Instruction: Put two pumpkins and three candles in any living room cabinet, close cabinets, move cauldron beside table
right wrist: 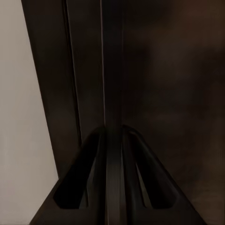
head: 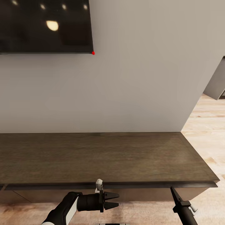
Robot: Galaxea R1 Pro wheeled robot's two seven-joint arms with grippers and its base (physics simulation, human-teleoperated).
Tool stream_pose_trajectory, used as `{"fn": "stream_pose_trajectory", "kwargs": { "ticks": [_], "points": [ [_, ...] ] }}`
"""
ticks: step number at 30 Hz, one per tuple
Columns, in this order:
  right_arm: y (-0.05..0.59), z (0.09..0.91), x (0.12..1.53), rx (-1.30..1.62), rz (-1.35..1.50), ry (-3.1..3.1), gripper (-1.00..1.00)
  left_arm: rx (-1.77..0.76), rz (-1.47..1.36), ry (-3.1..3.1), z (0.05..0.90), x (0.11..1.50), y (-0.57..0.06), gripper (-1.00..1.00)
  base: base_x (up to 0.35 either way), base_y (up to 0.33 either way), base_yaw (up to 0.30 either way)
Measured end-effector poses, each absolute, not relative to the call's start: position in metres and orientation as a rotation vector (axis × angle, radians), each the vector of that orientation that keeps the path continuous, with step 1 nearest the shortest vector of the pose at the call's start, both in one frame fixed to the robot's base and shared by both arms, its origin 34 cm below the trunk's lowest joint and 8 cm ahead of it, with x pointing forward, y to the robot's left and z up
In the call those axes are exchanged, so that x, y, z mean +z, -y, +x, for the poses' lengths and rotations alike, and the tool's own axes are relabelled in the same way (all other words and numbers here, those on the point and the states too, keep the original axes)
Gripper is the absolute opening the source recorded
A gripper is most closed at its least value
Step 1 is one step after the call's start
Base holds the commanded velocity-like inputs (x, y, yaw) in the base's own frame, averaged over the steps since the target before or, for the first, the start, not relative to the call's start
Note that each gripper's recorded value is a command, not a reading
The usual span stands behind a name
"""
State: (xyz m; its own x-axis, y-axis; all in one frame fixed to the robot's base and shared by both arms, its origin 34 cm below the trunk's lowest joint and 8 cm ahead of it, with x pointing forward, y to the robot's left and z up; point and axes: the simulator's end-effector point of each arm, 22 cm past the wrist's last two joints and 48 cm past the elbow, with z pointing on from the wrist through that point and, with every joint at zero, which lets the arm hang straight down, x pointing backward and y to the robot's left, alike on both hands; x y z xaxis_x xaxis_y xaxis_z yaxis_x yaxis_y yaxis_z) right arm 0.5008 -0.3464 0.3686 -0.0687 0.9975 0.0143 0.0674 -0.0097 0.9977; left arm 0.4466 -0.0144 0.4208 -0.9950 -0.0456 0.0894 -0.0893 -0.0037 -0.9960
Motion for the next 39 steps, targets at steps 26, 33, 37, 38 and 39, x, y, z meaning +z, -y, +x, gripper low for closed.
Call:
{"fn": "stream_pose_trajectory", "kwargs": {
  "ticks": [26,33,37,38,39],
  "points": [
    [0.3463,0.5007,0.3685,1.239,1.237,-1.302,-1.0,2.201,0.15,2.194,0.4468,0.4212,0.0147,1.0,0.0,0.0,0.0],
    [0.3465,0.5011,0.3684,1.242,1.243,-1.3,-1.0,2.202,0.15,2.193,0.4467,0.4214,0.0152,1.0,-0.062,0.0,0.0],
    [0.3465,0.5011,0.3684,1.242,1.243,-1.3,-1.0,2.202,0.149,2.192,0.4466,0.4215,0.0155,1.0,-0.009,0.0,0.0],
    [0.3465,0.501,0.3685,1.242,1.243,-1.3,-1.0,2.202,0.149,2.192,0.4466,0.4214,0.0155,1.0,-0.002,0.0,0.0],
    [0.3465,0.501,0.3685,1.242,1.243,-1.3,-1.0,2.201,0.149,2.193,0.4466,0.4214,0.0154,1.0,-0.001,0.0,0.0]
  ]
}}
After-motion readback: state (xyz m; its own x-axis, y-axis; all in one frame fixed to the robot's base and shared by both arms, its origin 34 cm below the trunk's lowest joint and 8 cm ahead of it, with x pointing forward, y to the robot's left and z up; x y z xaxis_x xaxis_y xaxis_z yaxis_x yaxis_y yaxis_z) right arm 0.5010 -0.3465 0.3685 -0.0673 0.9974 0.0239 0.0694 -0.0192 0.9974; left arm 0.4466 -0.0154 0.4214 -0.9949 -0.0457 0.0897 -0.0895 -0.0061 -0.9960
